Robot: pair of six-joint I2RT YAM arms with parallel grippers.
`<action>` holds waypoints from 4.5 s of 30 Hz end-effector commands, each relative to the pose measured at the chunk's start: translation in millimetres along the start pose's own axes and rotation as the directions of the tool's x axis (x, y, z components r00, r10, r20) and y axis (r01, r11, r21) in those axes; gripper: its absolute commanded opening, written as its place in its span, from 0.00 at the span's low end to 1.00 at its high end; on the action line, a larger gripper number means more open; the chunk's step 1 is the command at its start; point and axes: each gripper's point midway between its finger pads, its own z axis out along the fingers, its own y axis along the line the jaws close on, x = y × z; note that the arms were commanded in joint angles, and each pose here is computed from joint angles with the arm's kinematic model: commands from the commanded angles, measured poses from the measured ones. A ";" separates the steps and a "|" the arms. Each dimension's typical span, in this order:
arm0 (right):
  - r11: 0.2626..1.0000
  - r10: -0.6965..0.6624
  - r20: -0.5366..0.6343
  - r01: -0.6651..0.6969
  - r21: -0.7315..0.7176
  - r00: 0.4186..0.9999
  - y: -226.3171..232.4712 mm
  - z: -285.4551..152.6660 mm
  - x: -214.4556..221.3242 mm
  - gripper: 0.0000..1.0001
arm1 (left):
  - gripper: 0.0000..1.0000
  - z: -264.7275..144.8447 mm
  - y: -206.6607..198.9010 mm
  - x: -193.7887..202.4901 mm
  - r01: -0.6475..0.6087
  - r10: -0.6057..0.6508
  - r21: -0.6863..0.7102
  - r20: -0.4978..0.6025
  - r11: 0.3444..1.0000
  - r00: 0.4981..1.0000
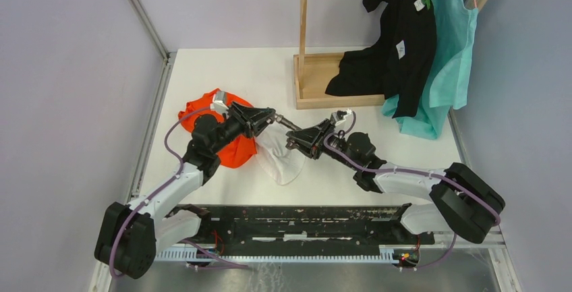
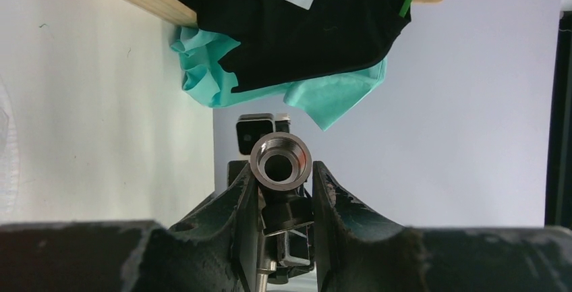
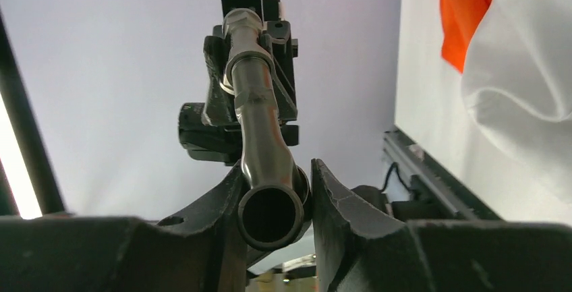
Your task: Install the water faucets
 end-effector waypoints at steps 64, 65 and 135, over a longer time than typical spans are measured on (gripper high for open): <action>-0.912 -0.335 -0.218 0.257 0.320 -0.917 9.2 0.6 -51.0 0.83 | 0.03 -7.9 -29.1 -22.6 0.060 -0.050 -0.087 0.113 0.994 0.992; -0.920 -0.320 -0.217 0.247 0.305 -0.922 6.6 1.9 -48.0 0.82 | 0.03 -7.4 -28.7 -22.3 0.062 -0.052 -0.087 0.111 0.994 0.992; -0.135 -0.942 -0.331 0.840 0.525 0.056 -90.7 -122.7 -75.1 0.00 | 0.80 78.4 18.8 37.2 -0.345 0.292 -0.129 -0.314 0.930 0.903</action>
